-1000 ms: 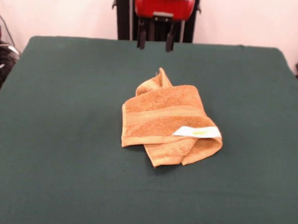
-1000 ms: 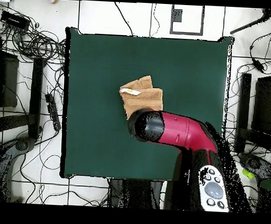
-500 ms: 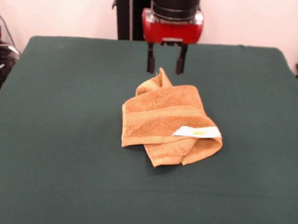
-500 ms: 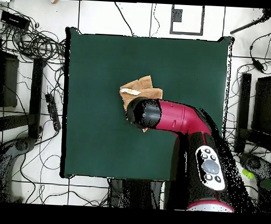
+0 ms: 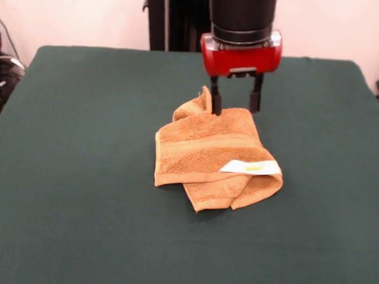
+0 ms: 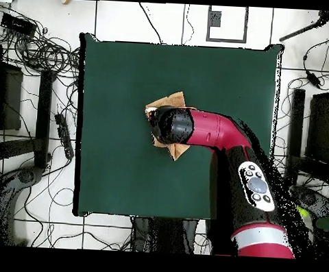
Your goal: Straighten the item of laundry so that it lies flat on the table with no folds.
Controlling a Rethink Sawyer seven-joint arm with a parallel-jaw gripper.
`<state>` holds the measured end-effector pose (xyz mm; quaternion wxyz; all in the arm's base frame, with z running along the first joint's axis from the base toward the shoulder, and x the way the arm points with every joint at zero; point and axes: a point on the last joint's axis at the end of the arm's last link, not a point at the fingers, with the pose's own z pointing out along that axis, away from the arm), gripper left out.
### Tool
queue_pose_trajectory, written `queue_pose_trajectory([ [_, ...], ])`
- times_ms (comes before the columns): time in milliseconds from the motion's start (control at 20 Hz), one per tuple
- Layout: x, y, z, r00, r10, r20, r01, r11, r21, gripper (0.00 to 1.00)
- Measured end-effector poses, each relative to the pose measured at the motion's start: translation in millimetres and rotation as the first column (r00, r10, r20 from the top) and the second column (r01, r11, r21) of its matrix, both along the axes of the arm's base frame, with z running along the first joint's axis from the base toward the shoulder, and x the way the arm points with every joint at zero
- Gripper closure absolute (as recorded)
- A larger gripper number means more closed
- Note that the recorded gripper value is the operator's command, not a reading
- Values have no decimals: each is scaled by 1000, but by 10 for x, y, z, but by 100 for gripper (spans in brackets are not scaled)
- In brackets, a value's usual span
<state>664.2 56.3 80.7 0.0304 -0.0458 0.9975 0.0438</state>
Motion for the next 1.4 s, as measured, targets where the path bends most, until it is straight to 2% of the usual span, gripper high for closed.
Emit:
queue_pose_trajectory([
  [350, 275, 83, 32, 998, 32, 57, -33, 999, 19, 0],
  [650, 476, 41, -19, 982, 135, 130, -130, 991, -45, 0],
  [850, 576, -28, -147, 964, 209, 166, -193, 975, -108, 0],
  [1100, 612, -180, -391, 937, 306, 171, -272, 942, -196, 0],
  [1400, 614, -190, -602, 916, 363, 172, -327, 922, -206, 0],
])
